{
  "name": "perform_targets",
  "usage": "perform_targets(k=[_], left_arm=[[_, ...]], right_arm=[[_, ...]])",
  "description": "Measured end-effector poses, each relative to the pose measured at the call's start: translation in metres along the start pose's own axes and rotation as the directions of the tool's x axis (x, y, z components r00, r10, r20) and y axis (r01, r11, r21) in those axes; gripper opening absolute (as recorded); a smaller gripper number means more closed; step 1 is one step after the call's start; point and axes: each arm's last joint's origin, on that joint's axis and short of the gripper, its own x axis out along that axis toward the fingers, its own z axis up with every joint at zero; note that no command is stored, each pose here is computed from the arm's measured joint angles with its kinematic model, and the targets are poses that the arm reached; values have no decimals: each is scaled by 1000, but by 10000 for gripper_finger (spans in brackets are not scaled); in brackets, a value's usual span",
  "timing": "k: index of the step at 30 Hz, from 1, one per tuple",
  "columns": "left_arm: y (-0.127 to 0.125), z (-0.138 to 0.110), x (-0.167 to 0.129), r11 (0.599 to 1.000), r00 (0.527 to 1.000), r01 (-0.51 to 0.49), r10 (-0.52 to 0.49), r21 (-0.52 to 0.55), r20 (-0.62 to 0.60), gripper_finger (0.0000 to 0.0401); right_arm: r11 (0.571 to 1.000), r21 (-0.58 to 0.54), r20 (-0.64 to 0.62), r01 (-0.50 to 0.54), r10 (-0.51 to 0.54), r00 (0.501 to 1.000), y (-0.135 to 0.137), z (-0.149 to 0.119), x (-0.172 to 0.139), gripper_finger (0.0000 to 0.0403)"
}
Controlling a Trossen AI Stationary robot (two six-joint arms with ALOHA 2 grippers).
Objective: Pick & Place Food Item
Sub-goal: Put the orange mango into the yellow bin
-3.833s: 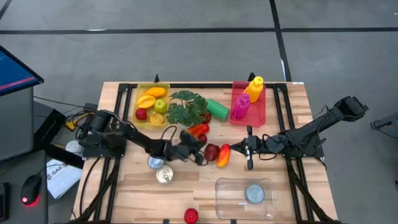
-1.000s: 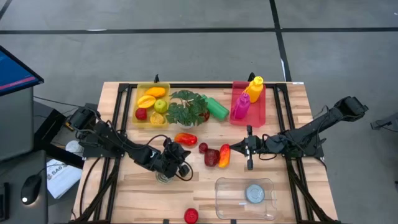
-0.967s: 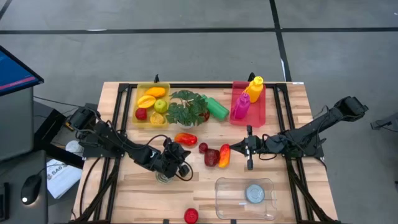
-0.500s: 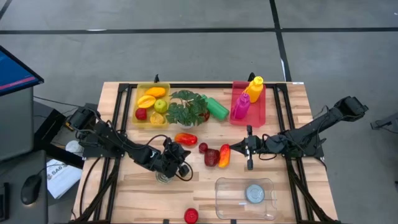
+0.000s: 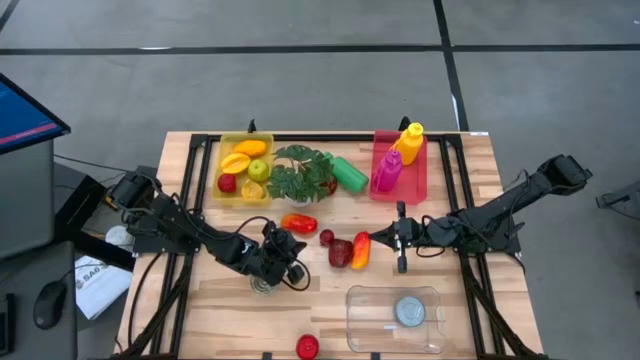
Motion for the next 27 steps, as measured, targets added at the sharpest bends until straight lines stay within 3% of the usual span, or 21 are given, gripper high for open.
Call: perform_targets(k=[6, 12, 18, 22, 27], left_arm=[[11, 7, 10, 995, 994, -94, 95, -22, 47, 0], [46, 6, 33, 973, 973, -229, 230, -38, 27, 0], [72, 3, 48, 954, 956, -294, 293, -56, -24, 0], [80, 4, 53, 951, 953, -302, 300, -69, -47, 0], [84, 0, 56, 968, 965, -240, 229, -80, -124, 0]], right_arm=[[1000, 0, 0, 0, 0, 1000, 0, 0, 0, 0], [1000, 0, 0, -1, 1, 1000, 0, 0, 0, 0], [1000, 0, 0, -1, 1, 1000, 0, 0, 0, 0], [1000, 0, 0, 0, 0, 1000, 0, 0, 0, 0], [1000, 0, 0, 0, 0, 1000, 0, 0, 0, 0]])
